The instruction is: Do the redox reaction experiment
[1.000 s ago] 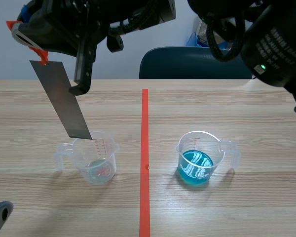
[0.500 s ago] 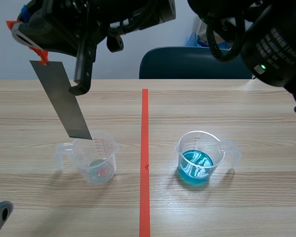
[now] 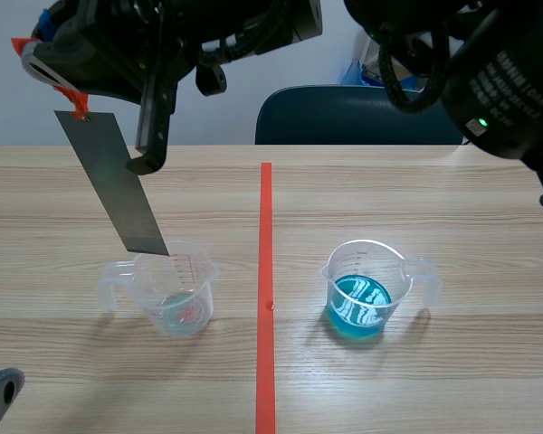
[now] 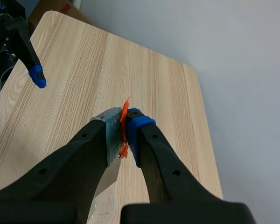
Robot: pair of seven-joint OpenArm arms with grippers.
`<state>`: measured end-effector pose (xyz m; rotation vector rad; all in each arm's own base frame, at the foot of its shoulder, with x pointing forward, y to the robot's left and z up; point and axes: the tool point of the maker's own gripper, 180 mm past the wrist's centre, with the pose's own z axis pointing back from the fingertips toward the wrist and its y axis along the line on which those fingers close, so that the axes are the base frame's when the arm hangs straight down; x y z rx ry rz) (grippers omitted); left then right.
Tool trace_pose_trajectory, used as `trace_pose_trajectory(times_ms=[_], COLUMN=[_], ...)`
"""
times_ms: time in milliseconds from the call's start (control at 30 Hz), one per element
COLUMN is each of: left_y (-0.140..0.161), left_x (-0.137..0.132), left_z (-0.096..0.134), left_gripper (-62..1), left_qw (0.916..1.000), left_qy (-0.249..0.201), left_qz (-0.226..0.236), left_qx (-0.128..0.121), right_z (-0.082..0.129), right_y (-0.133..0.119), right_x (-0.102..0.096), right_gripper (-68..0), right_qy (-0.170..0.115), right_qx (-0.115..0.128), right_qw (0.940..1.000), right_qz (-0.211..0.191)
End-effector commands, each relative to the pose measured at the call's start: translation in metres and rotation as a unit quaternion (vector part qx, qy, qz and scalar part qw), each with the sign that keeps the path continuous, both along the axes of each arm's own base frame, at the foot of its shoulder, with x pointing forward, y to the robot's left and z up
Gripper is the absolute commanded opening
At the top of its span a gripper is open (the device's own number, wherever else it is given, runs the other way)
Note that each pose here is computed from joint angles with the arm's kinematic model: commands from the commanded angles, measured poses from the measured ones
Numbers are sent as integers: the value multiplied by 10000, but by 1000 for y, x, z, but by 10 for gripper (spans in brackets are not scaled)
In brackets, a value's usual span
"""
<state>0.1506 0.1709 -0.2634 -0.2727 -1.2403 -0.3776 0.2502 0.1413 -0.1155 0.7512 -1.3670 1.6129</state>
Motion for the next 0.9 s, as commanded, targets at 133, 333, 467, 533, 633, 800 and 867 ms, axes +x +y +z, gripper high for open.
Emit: trace_pose_trajectory(times_ms=[133,333,467,533,633,800,867], left_y=[-4,-4,-4,-4,-4,-4,-4], left_x=[4,4,4,4,4,4,4], left_z=[8,8,8,8,8,8,8], left_gripper=[14,14,14,14,14,14,14], left_qw=[9998,9998,9998,9998,9998,9998,9998], left_qy=[-153,-153,-153,-153,-153,-153,-153], left_qz=[-11,-11,-11,-11,-11,-11,-11], left_qx=[-89,-89,-89,-89,-89,-89,-89], right_z=[13,13,10,7,2,-5,-7], right_y=[1,1,0,0,-1,-3,-3], right_x=[-1,-1,2,5,13,23,25], right_gripper=[-669,-669,-669,-669,-669,-669,-669], right_qy=[-155,-154,-129,-65,26,81,144], right_qx=[115,110,83,82,111,128,181], right_qw=[9998,9998,9999,9999,9999,9998,9996], right_qz=[76,73,40,11,-51,-147,-159])
